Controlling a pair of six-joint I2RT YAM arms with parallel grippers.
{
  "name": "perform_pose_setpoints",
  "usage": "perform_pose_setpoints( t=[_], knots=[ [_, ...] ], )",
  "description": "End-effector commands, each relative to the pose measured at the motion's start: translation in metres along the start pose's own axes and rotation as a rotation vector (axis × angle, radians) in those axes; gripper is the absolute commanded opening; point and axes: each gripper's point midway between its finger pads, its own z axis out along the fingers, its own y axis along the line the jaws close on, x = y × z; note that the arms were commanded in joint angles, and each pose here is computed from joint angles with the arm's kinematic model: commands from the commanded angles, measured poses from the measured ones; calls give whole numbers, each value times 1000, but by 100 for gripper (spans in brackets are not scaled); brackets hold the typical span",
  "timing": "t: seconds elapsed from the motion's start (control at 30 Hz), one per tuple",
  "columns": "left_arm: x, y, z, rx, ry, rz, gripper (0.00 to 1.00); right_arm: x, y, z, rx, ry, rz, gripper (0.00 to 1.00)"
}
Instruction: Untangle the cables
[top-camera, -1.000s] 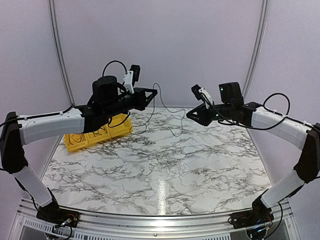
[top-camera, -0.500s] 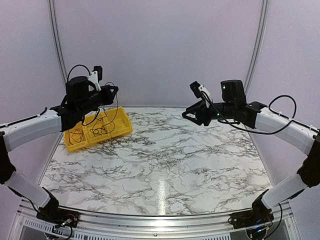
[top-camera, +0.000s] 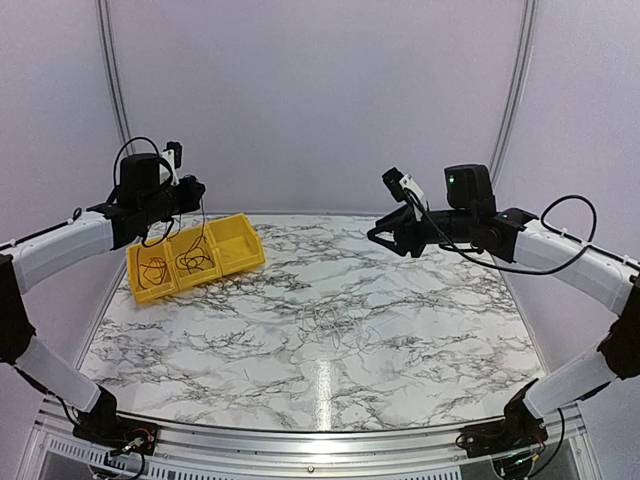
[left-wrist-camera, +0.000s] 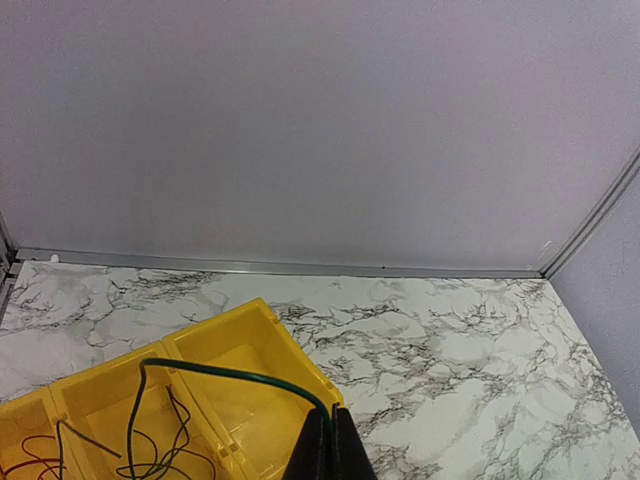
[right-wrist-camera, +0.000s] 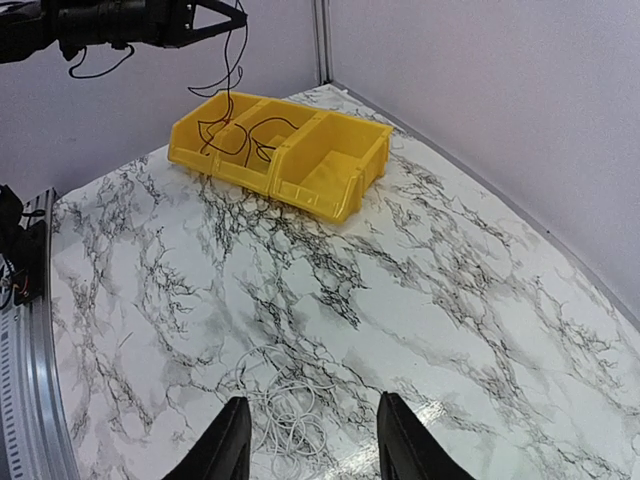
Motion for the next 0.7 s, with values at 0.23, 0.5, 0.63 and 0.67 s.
perform_pose_setpoints(
  t=[0.23, 0.5, 0.63, 0.67],
  knots=[
    [3, 25, 35, 23, 46, 4, 0, -9, -6, -7, 44, -21, -44, 44],
    [18, 43, 64, 32, 88, -16, 0, -5, -7, -9, 58, -12, -58, 44],
    [28, 58, 74, 21, 110, -28, 0, -3, -8, -9, 64, -7, -61, 44],
    [30, 62, 77, 20, 116, -32, 0, -2, -7, -9, 63, -5, -62, 44]
  ],
)
